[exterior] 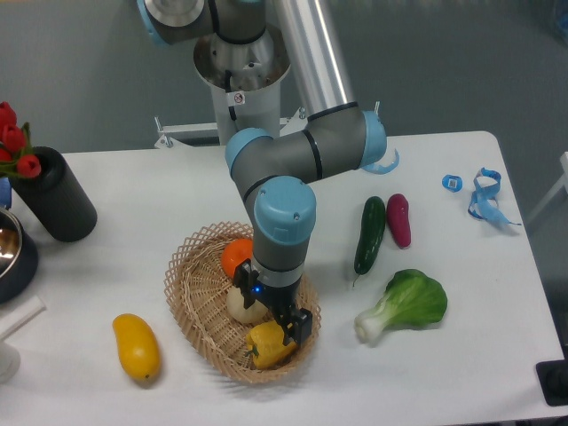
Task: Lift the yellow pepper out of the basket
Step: 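Lower the gripper onto the yellow bell pepper in the basket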
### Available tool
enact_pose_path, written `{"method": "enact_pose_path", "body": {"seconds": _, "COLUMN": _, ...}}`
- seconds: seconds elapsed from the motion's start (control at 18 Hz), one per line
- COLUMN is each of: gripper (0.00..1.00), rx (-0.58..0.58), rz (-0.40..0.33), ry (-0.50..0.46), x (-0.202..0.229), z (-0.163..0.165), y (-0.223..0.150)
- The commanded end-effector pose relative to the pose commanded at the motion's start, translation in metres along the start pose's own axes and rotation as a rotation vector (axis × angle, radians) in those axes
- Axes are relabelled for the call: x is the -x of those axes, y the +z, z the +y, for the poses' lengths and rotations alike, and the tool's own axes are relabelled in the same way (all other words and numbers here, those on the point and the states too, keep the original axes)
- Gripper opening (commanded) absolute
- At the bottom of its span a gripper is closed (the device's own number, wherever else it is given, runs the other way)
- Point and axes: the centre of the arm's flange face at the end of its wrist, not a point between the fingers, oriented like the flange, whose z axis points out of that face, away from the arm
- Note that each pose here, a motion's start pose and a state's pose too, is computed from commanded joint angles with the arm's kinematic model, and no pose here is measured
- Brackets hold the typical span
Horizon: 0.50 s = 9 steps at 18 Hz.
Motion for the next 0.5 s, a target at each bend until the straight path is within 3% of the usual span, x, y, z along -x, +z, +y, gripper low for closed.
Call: {"method": "enact_pose_path", "body": {"seconds": 0.5, "gripper": 1.0, "rx": 0.002, "rz": -0.002, "ry": 0.008, "x": 0.0037, "z": -0.0023, "y": 0.0085}}
